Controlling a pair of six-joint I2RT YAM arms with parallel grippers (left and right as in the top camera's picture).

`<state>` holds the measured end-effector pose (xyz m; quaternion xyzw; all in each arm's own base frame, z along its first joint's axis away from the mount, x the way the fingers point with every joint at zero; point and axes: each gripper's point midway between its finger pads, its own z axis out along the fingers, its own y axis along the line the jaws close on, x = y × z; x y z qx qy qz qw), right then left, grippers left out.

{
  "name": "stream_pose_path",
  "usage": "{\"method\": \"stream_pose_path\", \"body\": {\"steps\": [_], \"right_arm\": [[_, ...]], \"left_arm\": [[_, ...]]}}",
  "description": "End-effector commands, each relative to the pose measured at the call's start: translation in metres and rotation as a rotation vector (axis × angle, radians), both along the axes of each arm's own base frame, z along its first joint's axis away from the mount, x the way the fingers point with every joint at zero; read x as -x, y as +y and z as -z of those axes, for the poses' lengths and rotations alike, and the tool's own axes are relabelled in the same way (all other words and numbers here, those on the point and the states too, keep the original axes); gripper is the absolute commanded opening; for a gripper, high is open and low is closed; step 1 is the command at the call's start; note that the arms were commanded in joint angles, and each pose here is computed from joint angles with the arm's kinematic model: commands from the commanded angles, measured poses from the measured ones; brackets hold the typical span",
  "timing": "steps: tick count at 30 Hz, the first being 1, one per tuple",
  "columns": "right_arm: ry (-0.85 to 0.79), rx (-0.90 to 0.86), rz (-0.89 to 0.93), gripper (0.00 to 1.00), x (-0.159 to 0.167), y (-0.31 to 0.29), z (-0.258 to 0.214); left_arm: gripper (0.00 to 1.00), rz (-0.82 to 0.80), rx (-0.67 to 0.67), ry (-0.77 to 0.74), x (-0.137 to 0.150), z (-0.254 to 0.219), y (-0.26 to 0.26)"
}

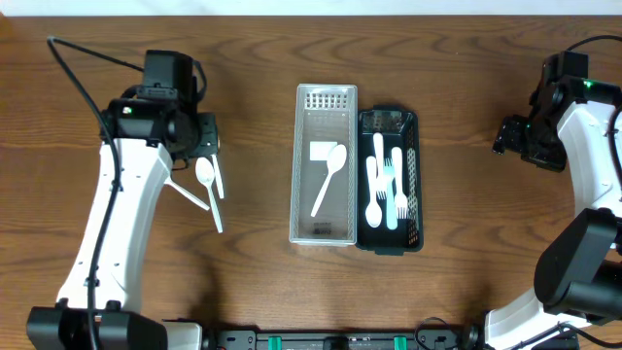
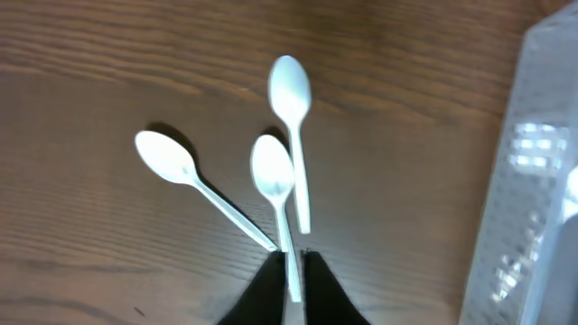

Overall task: Pack container
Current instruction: 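Move the left gripper back to the spoons and grasp another, then close the left gripper on a white spoon and lift it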

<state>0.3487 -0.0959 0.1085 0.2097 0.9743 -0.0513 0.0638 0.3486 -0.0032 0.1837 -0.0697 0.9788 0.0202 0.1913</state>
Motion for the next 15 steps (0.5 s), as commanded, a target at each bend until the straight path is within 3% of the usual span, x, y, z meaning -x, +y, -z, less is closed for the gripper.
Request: {"method": "stream_pose_path", "body": {"steps": [1, 5, 15], "right_arm": [[0.009, -0.005, -0.003, 0.77, 0.001, -0.002, 0.004], [0.009, -0.005, -0.003, 0.77, 0.001, -0.002, 0.004], [-0.006, -0.022, -0.006, 0.77, -0.002, 0.001, 0.004]], "left_arm": [[0.27, -0.149, 0.021, -0.001, -0.004, 0.003, 0.028], [0.49, -0.343, 0.058, 0.028, -0.001, 0.017, 0.061], [0.55, -0.555, 0.095, 0.219, 0.001, 0.089, 0.080]]}}
